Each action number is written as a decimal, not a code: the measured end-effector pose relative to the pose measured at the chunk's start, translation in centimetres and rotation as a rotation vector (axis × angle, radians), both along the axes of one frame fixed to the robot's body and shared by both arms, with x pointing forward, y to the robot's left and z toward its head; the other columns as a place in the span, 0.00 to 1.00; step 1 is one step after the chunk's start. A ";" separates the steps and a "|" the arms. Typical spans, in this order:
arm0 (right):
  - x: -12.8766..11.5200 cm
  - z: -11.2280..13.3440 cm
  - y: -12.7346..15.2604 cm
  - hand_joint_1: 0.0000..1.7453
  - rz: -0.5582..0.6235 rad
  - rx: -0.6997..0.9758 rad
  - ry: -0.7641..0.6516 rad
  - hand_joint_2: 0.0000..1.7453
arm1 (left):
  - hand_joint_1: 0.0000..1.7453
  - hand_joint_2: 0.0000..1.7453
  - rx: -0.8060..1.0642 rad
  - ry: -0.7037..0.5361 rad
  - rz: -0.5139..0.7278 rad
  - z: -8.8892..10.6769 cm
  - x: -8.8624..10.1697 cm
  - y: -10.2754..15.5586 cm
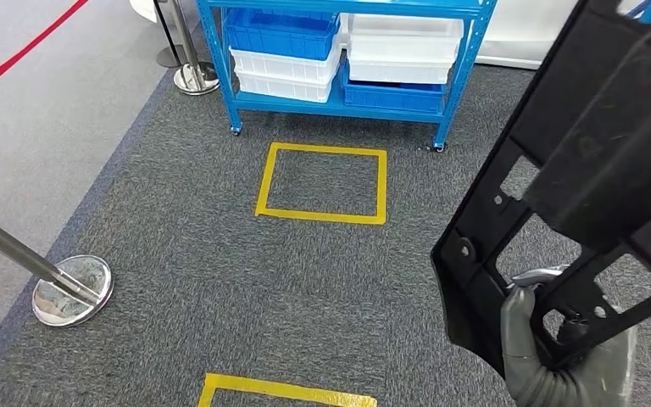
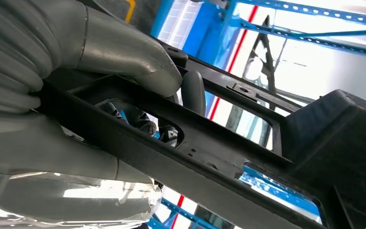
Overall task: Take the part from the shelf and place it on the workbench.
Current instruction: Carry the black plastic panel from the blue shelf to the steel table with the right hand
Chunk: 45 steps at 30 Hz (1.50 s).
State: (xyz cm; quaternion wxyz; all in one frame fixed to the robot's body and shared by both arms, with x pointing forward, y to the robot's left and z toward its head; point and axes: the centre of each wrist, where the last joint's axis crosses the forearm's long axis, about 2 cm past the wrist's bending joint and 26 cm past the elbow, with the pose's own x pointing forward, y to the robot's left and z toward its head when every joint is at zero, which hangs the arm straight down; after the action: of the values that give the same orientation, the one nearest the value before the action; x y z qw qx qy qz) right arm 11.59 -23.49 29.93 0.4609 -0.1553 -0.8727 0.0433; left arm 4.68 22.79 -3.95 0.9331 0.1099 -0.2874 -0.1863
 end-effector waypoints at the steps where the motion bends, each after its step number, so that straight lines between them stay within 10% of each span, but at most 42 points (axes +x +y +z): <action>1: -0.1 0.1 -0.1 1.00 -0.010 0.003 -0.003 1.00 | 0.00 0.00 0.005 -0.005 0.004 0.1 0.0 0.2; 26: -2.1 -0.8 -2.6 1.00 -0.295 0.022 -0.099 1.00 | 0.00 0.00 0.427 0.088 0.320 5.0 -1.0 3.7; 45: -3.5 -2.2 -4.3 1.00 -0.336 0.018 -0.080 1.00 | 0.00 0.00 0.379 0.041 0.177 5.4 -0.8 3.0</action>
State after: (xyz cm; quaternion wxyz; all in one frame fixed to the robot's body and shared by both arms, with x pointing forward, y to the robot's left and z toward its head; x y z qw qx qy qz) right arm 8.07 -27.76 27.76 0.4278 -0.2964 -0.8526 -0.0481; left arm 3.90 25.77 1.49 0.9140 0.3046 -0.2175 -0.1564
